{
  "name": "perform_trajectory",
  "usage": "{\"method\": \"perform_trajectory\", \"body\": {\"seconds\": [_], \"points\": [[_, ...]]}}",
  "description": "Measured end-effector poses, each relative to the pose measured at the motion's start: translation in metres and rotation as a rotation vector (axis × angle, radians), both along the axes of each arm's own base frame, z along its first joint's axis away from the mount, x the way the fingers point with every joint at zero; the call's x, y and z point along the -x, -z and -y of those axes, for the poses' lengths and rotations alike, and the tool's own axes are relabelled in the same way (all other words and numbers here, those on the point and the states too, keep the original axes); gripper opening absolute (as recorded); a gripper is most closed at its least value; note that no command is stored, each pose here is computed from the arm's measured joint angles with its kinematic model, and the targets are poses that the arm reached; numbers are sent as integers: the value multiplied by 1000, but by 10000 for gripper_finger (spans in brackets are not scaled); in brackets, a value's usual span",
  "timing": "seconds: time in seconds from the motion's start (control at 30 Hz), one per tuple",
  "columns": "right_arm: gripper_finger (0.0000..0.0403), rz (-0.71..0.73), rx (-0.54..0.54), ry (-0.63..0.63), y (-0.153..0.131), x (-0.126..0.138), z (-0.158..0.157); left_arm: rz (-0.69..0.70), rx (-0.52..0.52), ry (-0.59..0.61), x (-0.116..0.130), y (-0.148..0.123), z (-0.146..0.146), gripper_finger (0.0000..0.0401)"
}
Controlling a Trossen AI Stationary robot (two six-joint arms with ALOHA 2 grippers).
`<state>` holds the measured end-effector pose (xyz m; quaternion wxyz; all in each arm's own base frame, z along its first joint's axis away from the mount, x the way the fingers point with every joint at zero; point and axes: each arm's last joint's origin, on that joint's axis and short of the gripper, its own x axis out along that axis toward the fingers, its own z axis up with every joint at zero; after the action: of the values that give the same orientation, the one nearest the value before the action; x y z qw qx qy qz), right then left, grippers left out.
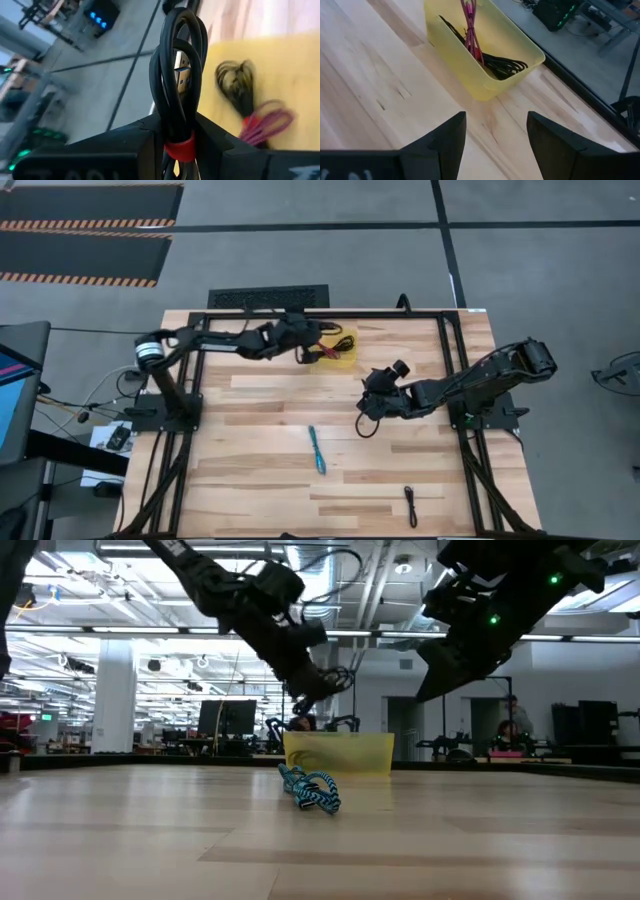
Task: Pick and place USB-C Cables
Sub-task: Put the left black charger cable into the yellow container, then put the blue charger cable into the yellow container
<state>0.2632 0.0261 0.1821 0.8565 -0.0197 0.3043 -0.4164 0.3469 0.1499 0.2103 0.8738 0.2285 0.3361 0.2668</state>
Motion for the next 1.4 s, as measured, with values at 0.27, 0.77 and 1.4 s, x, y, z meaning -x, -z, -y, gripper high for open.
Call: {"method": "perform_trajectory", "body": {"seconds": [0.27, 0.77, 1.4], "points": [[234, -1, 10, 27, 1, 2, 2, -96, 129, 33, -25, -10, -1, 64], [234, 15, 5, 21, 0, 1, 0, -162, 198, 45, -35, 9, -2, 152], [234, 0, 6, 12, 1, 2, -2, -123, 196, -83, -37, 6, 10, 191]]}}
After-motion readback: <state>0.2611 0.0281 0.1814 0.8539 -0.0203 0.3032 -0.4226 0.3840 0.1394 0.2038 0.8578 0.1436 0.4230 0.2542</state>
